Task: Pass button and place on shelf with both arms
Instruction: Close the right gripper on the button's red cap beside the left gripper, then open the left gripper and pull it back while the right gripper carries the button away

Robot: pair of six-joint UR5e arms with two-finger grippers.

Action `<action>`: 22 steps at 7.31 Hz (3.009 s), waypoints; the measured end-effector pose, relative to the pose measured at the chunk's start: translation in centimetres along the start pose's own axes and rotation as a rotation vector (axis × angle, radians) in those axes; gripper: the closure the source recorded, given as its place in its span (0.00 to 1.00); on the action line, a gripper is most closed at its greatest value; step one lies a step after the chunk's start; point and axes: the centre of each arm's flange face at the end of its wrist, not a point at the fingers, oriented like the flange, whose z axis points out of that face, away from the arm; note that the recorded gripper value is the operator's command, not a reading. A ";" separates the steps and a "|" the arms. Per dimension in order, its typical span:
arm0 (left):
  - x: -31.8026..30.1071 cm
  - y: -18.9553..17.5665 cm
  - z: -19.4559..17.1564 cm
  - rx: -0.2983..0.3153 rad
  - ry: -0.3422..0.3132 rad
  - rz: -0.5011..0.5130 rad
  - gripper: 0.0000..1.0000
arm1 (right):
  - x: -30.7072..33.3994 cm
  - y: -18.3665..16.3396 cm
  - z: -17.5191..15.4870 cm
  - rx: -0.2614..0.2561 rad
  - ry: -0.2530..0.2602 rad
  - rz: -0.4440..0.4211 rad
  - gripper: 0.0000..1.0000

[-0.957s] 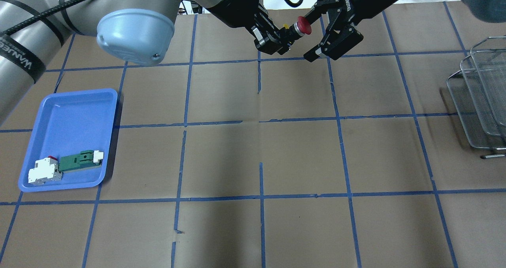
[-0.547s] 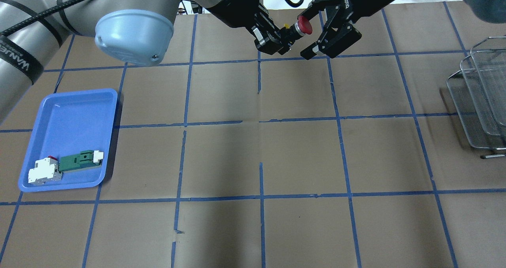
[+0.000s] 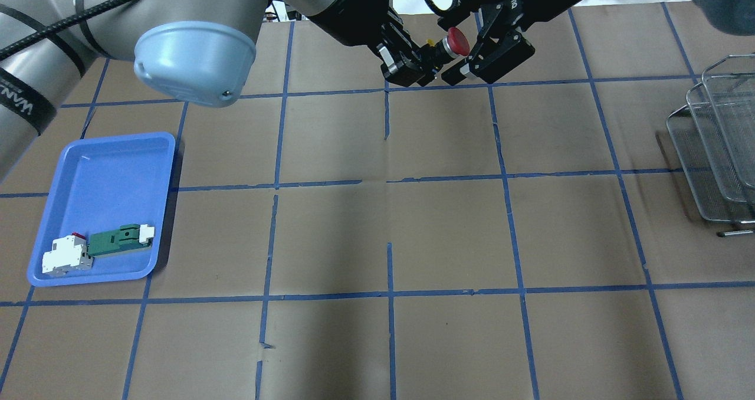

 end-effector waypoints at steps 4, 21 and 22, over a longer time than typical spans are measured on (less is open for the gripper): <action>0.5 -0.2 -0.4 0.001 -0.003 0.002 0.07 | 0.2 0.1 -0.4 -0.007 0.019 -0.022 1.00; -5.2 19.2 -12.3 -0.448 -0.402 -0.807 0.00 | 7.1 41.1 -23.5 -0.791 0.199 0.292 1.00; -5.2 19.5 -12.5 -0.432 -0.424 -0.878 0.00 | 7.0 41.4 -23.4 -0.791 0.191 0.300 0.97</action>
